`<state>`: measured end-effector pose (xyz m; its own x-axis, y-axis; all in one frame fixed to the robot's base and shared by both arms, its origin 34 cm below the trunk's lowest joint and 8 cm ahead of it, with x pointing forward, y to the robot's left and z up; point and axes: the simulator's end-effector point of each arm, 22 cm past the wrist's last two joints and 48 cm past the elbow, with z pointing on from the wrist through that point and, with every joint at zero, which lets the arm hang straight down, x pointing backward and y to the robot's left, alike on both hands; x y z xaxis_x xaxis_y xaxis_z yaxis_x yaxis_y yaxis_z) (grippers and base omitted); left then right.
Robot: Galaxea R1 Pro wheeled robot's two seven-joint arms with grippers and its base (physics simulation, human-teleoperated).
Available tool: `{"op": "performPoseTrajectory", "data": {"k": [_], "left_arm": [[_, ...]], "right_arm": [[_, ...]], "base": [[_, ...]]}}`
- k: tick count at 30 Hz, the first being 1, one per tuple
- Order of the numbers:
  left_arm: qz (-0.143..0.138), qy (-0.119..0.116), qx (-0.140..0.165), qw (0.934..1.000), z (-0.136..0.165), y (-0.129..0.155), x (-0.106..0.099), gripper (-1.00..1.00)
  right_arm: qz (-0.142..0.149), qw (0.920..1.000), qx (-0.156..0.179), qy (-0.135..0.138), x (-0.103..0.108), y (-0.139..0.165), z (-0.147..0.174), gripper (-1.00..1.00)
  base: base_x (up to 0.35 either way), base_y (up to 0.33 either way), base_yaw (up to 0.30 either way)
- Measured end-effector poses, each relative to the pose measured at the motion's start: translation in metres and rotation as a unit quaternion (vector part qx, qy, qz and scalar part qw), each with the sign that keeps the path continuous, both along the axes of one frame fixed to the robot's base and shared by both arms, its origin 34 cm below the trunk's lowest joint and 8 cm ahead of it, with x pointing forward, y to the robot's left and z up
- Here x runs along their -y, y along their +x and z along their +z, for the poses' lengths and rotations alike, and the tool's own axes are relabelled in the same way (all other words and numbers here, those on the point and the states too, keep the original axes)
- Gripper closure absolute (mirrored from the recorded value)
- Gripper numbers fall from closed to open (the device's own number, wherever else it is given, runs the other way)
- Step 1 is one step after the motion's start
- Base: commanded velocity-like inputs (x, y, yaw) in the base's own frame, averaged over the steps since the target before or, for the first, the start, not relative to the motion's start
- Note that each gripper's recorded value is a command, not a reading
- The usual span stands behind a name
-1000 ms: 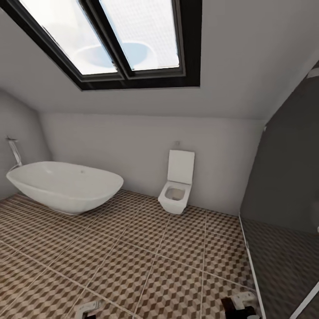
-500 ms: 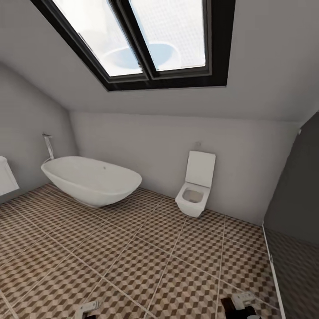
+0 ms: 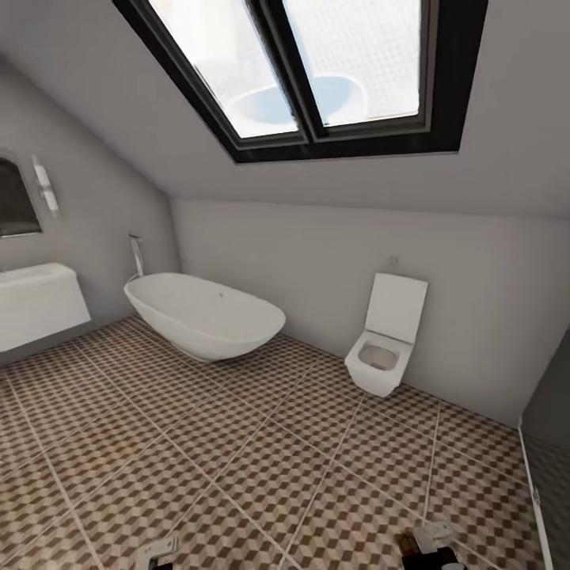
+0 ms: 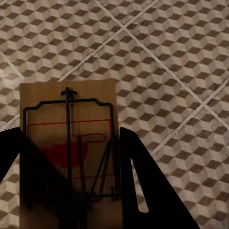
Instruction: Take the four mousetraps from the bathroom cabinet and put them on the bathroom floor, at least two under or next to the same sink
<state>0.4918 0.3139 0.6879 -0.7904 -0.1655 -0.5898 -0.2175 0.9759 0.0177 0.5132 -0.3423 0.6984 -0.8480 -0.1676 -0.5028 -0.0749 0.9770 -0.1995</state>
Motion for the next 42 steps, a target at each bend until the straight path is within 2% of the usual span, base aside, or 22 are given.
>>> {"op": "performPoseTrajectory", "data": {"k": [8,42], "left_arm": [[-0.003,-0.007,-0.001,1.0000,-0.001,-0.001,0.011,1.00],[-0.006,-0.013,-0.003,0.9999,-0.002,-0.001,0.016,1.00]], "right_arm": [[0.000,1.0000,0.000,0.000,0.000,0.000,0.000,1.00],[0.000,1.0000,0.000,0.000,0.000,0.000,0.000,1.00]], "base": [[0.000,0.000,0.297],[0.000,0.000,0.297]]}}
